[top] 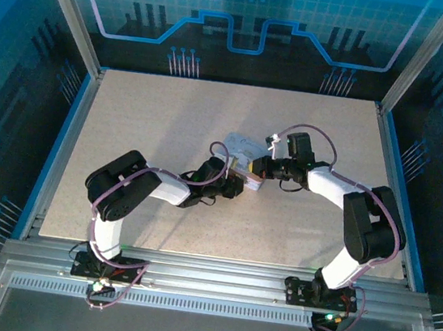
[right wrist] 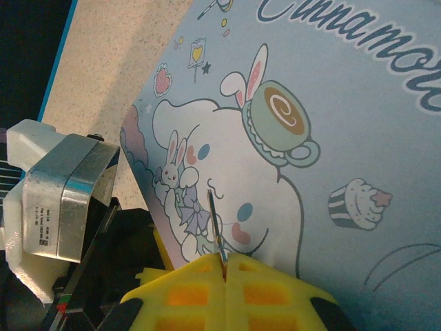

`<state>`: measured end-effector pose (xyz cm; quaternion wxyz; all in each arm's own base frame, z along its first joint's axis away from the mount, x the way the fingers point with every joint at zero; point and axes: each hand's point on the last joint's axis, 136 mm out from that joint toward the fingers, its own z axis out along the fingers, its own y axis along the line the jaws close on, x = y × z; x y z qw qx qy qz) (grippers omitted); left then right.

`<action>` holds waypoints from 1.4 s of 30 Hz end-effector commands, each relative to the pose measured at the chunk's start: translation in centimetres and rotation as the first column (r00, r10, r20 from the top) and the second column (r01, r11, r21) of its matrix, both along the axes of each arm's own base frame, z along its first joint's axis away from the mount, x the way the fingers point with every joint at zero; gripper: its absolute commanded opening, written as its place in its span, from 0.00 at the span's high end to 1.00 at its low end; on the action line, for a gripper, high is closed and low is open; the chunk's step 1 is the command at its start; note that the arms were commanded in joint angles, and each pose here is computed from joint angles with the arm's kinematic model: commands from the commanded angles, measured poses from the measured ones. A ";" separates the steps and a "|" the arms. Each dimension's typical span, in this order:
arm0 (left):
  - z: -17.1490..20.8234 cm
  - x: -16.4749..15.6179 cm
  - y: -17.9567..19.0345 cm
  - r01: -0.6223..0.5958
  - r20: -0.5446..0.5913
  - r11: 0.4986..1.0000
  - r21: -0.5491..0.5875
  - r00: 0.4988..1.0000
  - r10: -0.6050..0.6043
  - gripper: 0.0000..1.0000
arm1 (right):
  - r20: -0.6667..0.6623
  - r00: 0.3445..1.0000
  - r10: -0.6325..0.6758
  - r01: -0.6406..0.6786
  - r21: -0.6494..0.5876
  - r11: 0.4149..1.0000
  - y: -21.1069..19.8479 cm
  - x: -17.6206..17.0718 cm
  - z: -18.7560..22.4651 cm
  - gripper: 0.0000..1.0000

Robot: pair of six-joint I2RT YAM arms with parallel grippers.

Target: Unlock the padlock with the key

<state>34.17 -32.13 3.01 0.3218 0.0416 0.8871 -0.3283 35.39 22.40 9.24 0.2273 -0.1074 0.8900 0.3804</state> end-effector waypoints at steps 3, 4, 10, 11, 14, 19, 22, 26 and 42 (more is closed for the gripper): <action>1.3 0.5 -0.9 -0.024 0.023 0.997 -0.068 0.999 0.026 0.70 | -0.117 0.993 0.000 -0.007 -0.060 0.998 -0.1 -2.3 -3.2 1.00; 1.3 0.4 -0.9 -0.028 0.022 0.997 -0.071 0.999 0.030 0.68 | -0.117 0.993 -0.001 -0.006 -0.060 0.998 -0.1 -2.3 -3.2 1.00; 1.7 0.8 -0.7 -0.068 0.010 0.993 -0.092 0.998 0.070 0.67 | -0.140 0.990 -0.006 -0.004 -0.070 0.998 -0.4 -3.1 -3.9 1.00; 1.7 1.0 -0.5 -0.077 0.008 0.993 -0.093 0.997 0.079 0.67 | -0.141 0.990 -0.004 -0.006 -0.070 0.998 -0.3 -3.1 -4.0 1.00; 1.8 1.1 -0.4 -0.098 0.002 0.990 -0.099 0.995 0.098 0.66 | -0.145 0.989 -0.004 -0.006 -0.071 0.997 -0.3 -3.2 -4.1 1.00; 1.8 1.4 0.1 -0.142 -0.021 0.983 -0.115 0.990 0.140 0.66 | -0.144 0.990 0.000 -0.010 -0.070 0.998 -0.2 -3.3 -4.0 1.00; 1.8 1.5 0.1 -0.153 -0.032 0.981 -0.122 0.988 0.150 0.67 | -0.145 0.990 0.001 -0.011 -0.070 0.997 -0.2 -3.4 -4.0 1.00; 1.8 1.5 0.2 -0.155 -0.035 0.980 -0.122 0.988 0.152 0.72 | -0.138 0.990 0.003 -0.012 -0.064 0.998 0.0 -3.4 -3.8 1.00; 3.4 0.3 -0.3 -0.092 -0.037 0.984 -0.154 0.996 0.087 0.82 | 0.181 0.983 0.033 -0.034 0.003 0.999 0.1 -1.6 6.1 1.00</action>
